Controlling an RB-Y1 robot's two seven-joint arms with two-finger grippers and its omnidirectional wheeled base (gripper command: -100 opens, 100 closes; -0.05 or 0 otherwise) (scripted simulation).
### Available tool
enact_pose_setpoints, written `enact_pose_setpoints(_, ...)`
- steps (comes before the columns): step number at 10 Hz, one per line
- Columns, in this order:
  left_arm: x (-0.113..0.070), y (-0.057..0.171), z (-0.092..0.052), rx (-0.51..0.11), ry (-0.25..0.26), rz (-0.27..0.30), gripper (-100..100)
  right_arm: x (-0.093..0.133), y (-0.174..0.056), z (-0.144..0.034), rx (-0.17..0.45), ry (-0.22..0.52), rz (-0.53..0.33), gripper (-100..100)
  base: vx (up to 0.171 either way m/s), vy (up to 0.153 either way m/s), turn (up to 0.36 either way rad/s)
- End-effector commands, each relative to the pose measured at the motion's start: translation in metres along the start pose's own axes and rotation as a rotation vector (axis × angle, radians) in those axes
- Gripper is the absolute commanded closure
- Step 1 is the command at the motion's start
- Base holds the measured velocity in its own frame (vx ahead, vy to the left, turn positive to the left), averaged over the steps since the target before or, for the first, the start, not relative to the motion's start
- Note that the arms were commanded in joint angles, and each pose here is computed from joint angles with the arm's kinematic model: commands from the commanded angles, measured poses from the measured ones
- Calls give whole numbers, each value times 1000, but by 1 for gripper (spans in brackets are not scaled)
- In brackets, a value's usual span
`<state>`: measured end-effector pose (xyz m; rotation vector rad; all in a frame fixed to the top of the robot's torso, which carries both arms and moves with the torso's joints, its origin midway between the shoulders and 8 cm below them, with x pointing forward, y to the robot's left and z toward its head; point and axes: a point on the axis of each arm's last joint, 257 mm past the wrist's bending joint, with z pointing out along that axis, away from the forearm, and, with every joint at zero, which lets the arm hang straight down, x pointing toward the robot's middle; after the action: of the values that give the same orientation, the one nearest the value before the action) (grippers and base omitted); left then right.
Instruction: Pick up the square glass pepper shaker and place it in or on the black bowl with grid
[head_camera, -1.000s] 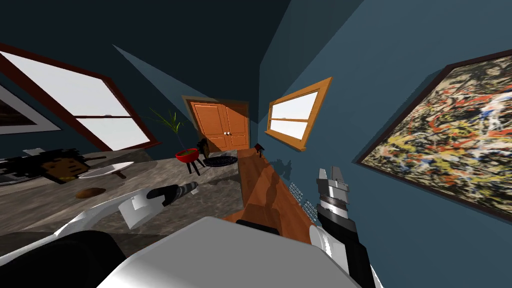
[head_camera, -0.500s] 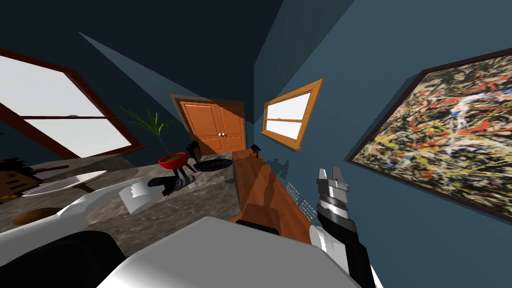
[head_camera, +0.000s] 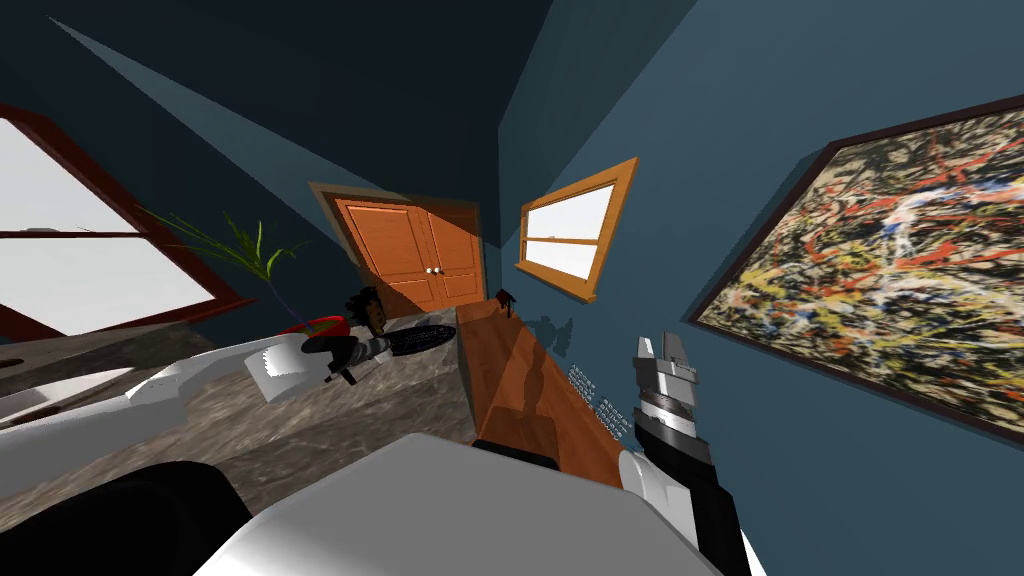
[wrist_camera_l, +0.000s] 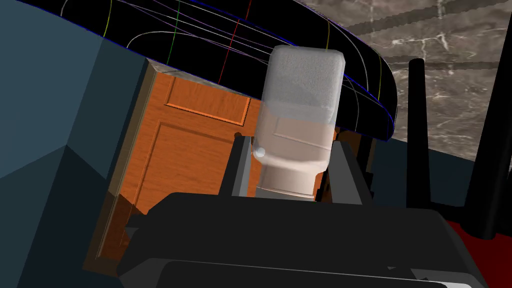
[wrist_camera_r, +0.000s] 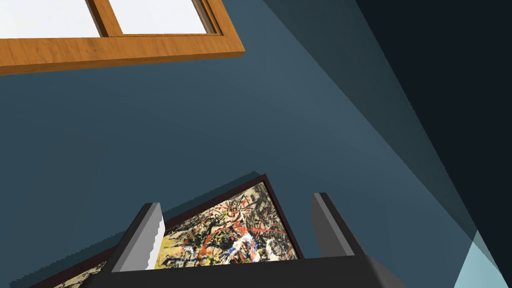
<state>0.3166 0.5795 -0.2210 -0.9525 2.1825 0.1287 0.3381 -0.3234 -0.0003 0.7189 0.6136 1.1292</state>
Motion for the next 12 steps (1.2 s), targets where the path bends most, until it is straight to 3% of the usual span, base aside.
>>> enact_pose_setpoints(1,-16,-7,-5,-5,-21,12,100,0,0,0,0,0,0,0,91,42,-106)
enact_pose_setpoints(3,-42,-19,-13,-8,-58,32,100,0,0,0,0,0,0,0,101,52,-112)
enact_pose_setpoints(6,-64,-31,-21,-6,-92,50,100,0,0,0,0,0,0,0,73,41,-70)
enact_pose_setpoints(7,-58,-27,-18,-5,-86,47,100,0,0,0,0,0,0,0,0,0,0)
enact_pose_setpoints(8,-60,-28,-19,-4,-89,49,-100,0,0,0,0,0,0,0,0,0,0)
enact_pose_setpoints(12,-60,-28,-19,-4,-89,49,-100,0,0,0,0,0,0,0,0,0,0)
